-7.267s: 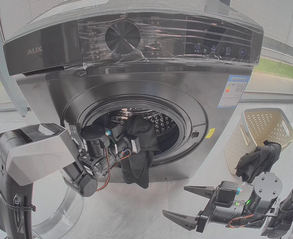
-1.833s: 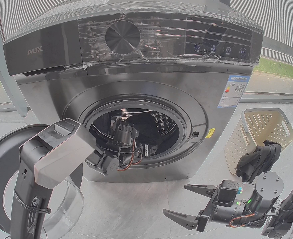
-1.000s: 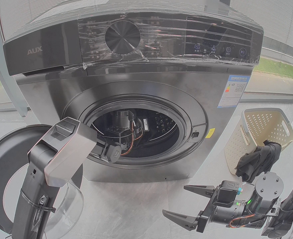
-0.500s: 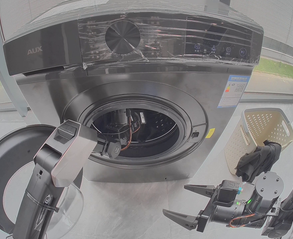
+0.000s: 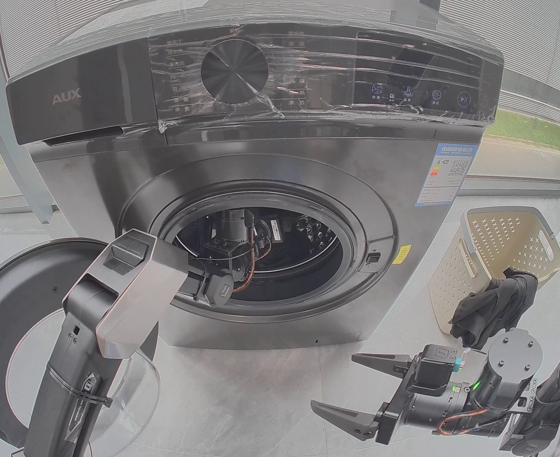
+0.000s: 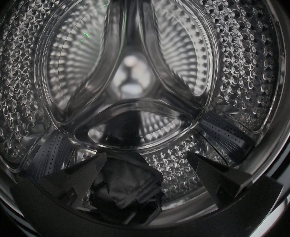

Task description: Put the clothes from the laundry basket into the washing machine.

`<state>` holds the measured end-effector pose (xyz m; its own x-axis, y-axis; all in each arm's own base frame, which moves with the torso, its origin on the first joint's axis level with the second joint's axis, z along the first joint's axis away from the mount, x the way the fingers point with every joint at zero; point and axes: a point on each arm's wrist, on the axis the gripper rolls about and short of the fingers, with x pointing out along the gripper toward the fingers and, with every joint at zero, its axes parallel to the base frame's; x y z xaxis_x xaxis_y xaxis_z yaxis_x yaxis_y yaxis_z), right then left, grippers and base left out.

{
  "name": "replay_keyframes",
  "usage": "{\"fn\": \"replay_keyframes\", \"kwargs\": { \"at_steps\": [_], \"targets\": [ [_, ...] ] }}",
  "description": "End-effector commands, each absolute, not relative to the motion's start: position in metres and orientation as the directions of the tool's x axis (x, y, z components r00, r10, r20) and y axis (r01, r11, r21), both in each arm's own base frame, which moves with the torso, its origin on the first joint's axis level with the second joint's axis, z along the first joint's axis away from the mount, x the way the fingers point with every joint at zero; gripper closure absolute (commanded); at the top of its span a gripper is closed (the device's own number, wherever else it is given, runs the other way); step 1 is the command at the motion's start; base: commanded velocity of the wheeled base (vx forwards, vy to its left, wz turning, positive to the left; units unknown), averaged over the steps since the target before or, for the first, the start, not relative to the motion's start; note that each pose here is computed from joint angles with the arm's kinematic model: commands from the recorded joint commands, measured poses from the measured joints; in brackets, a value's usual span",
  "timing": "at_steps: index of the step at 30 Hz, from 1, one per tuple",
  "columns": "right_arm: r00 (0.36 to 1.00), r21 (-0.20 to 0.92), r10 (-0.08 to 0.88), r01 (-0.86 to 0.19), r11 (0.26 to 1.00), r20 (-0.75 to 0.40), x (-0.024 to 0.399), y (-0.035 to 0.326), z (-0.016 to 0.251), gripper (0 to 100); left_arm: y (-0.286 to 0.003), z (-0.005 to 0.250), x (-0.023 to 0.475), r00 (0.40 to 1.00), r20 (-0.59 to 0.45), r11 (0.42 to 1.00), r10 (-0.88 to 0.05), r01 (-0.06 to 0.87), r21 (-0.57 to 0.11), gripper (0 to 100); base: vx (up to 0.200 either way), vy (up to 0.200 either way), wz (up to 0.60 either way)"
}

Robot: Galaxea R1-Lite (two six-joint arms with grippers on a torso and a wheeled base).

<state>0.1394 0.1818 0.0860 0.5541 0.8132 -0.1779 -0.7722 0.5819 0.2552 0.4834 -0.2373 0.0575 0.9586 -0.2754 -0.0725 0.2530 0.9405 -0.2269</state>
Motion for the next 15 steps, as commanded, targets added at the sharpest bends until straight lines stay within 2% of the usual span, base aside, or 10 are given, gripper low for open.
{"fn": "replay_keyframes", "kwargs": {
  "at_steps": [1, 4, 9, 15],
  "targets": [
    [0.551, 0.256, 0.815, -0.774, 0.579, -0.178, 0.139, 0.183, 0.086, 0, -0.251, 0.076, 0.447, 0.928, -0.145, 0.924, -0.345, 0.308, -0.226, 0, 0.0, 0.0, 0.0],
    [0.551, 0.256, 0.815, -0.774, 0.579, -0.178, 0.139, 0.182, 0.086, 0, -0.256, 0.069, 0.429, 0.91, -0.201, 0.924, -0.363, 0.324, -0.203, 0, 0.0, 0.0, 0.0],
    [0.557, 0.254, 0.813, -0.773, 0.582, -0.168, 0.139, 0.18, 0.089, 0, -0.25, 0.074, 0.373, 0.847, -0.324, 0.906, -0.422, 0.38, -0.187, 0, 0.0, 0.0, 0.0],
    [0.562, 0.253, 0.812, -0.772, 0.583, -0.156, 0.138, 0.178, 0.092, 0, -0.241, 0.077, 0.307, 0.79, -0.395, 0.883, -0.468, 0.437, -0.172, 0, 0.0, 0.0, 0.0]
  ]
}}
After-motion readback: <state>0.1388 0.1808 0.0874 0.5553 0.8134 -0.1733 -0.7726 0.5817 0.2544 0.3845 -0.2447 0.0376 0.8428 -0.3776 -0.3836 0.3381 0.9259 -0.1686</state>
